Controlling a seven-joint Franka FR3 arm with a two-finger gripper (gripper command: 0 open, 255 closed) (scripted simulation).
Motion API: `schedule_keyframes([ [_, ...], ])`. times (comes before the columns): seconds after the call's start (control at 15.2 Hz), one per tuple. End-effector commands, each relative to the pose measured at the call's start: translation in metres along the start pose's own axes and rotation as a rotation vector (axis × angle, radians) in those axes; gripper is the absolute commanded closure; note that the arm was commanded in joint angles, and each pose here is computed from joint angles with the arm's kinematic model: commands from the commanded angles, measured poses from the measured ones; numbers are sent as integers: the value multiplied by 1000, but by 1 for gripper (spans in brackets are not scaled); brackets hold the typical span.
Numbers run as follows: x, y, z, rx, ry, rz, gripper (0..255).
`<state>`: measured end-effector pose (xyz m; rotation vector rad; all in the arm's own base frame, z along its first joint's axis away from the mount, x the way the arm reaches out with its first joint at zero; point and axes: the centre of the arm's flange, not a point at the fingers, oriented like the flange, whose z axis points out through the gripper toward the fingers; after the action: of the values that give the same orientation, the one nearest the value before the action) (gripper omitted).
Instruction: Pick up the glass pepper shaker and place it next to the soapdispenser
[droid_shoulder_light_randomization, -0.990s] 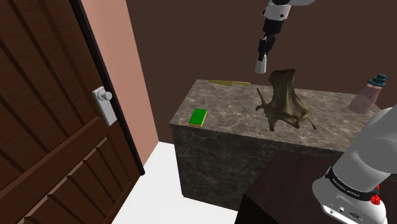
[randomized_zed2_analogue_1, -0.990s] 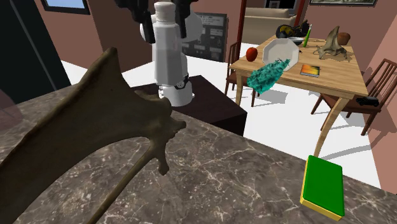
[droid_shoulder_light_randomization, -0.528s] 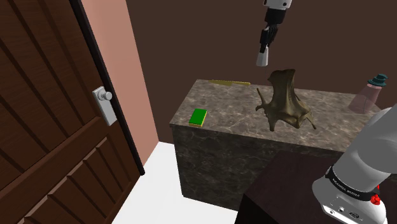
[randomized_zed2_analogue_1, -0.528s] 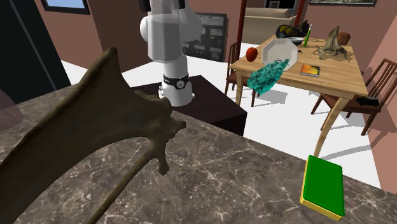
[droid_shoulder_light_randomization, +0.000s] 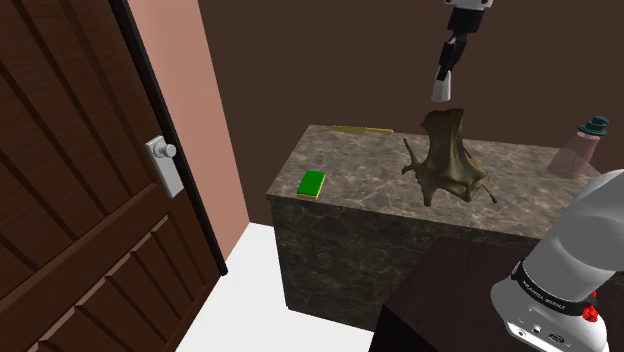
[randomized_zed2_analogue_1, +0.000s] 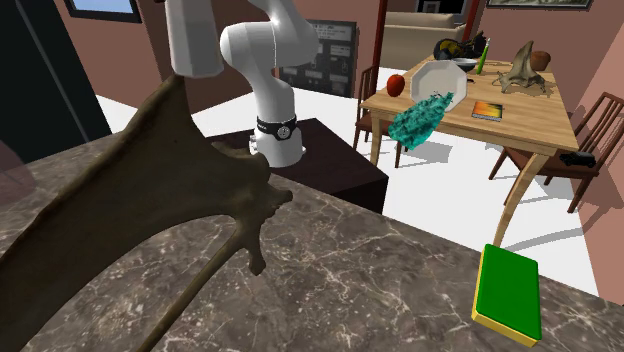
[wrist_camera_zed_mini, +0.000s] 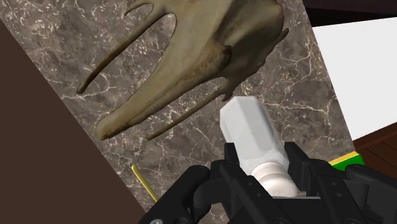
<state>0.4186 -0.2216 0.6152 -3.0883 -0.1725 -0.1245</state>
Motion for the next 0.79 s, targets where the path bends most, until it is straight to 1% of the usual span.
schedule_keyframes([
  [0.0,-23,13,-1,0,0,-1,255],
  [0.73,-146,88,-14,0,0,-1,255],
])
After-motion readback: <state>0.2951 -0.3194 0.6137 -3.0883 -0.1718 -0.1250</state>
